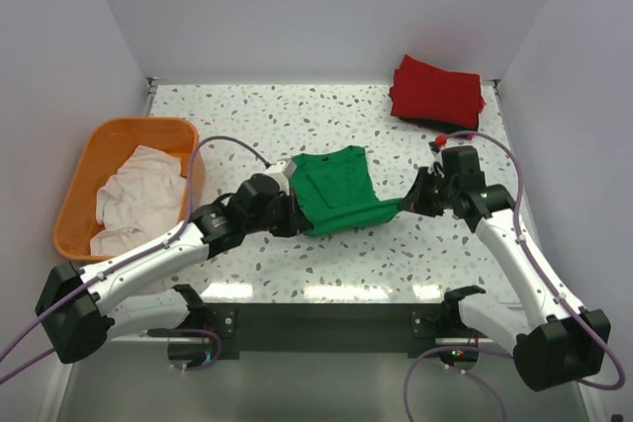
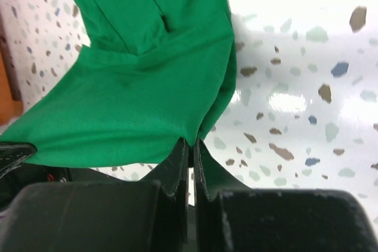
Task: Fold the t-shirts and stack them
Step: Fold the tshirt
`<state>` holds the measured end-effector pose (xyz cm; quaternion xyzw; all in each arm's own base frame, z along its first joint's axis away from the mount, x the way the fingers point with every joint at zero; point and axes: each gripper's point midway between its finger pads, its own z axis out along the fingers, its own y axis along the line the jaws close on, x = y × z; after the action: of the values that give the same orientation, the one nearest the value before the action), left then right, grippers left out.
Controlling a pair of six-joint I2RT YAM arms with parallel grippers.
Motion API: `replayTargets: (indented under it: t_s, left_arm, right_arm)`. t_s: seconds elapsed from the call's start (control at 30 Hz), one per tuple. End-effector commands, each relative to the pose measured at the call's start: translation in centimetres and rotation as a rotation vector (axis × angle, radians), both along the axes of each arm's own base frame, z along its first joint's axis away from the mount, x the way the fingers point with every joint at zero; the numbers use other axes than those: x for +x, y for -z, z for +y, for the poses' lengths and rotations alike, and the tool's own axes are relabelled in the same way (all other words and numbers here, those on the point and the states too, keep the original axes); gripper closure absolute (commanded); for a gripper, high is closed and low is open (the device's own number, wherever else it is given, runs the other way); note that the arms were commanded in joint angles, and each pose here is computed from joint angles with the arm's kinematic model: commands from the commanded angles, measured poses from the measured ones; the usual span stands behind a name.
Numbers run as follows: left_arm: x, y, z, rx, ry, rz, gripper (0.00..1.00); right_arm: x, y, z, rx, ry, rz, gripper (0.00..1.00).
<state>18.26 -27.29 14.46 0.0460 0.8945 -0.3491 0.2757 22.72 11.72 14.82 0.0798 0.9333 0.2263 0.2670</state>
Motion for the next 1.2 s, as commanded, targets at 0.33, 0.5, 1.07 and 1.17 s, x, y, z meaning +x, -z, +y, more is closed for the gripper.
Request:
replayTargets:
  t_s: [0.33,0.5,1.07,1.17]
  left_arm:
    - [10.7,-2.8,4.5,0.075,-0.218,-0.095,1.00]
    - [14.6,-2.4,5.8,0.084,-0.280,-0.099,1.00]
    - [26.7,5.2,6.8,0.193,-0.454,-0.013,0.16]
    - [26.7,4.6,7.0,0.198,-0.453,-0.034,0.00]
  right_arm:
    - [12.8,-6.7,1.9,0.001,0.020,-0.195,1.00]
    - [16.8,-5.7,2.8,0.001,0.026,-0.167,1.00]
    - [28.4,5.7,3.7,-0.094,0.070,-0.047,0.50]
    - [28.2,4.4,3.9,-0.100,0.040,-0.054,0.16]
